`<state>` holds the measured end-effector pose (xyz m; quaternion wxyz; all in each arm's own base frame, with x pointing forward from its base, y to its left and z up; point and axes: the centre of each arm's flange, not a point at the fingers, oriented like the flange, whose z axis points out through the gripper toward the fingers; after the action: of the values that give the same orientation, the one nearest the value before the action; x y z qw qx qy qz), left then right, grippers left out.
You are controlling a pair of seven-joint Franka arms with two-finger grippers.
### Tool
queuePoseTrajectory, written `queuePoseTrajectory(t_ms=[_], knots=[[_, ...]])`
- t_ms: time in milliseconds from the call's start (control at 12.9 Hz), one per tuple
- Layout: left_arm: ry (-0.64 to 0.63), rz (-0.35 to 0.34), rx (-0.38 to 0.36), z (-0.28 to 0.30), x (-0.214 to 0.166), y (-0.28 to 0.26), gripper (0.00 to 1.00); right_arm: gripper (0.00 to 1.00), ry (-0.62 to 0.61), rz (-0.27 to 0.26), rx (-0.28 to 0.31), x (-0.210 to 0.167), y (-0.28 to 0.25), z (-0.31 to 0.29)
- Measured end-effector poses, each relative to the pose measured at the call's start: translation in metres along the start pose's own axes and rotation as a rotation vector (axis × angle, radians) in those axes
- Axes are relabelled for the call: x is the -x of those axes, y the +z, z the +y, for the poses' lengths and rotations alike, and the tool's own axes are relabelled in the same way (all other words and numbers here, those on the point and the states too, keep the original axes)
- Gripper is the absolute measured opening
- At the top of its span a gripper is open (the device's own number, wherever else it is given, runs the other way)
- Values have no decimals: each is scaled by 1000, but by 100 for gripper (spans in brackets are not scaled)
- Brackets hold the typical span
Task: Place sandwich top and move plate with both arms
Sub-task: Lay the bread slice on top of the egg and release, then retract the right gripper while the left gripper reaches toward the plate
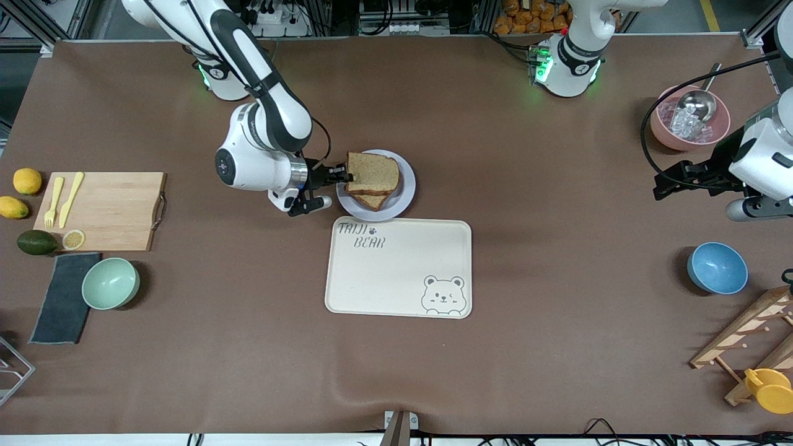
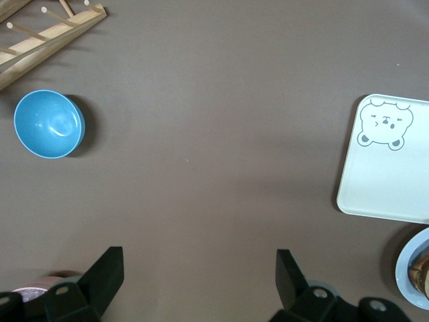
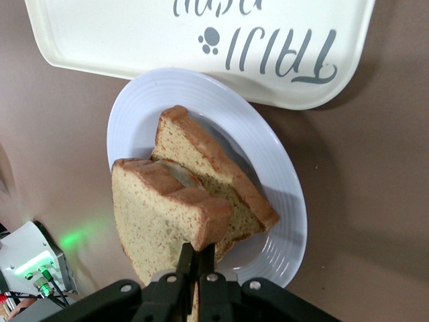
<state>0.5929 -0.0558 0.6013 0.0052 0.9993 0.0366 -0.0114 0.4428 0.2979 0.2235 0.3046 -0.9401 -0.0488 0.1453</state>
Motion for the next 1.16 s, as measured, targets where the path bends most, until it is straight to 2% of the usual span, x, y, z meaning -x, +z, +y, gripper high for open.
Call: queuePoseTrajectory(t_ms=[233,310,466,543,621,699,854,1164], knots=[[1,0,0,1,0,0,100,6,8,-4,0,0,3,3],[1,0,0,1,0,0,100,14,11,-5,1,0,4,5],[3,0,0,2,0,0,100,37,25,-6,2,0,4,6],[5,0,0,3,1,0,100,43,32,-5,1,0,4,6],[6,0,0,4,1,0,100,43,40,-3,2,-1,4,6],[8,0,0,4,1,0,100,49,45,0,2,-1,3,6],[9,0,0,5,1,0,100,50,52,8,1,-4,-1,8],[20,2,1,11,2,-1,100,56,96,51,-19,-19,-24,12]])
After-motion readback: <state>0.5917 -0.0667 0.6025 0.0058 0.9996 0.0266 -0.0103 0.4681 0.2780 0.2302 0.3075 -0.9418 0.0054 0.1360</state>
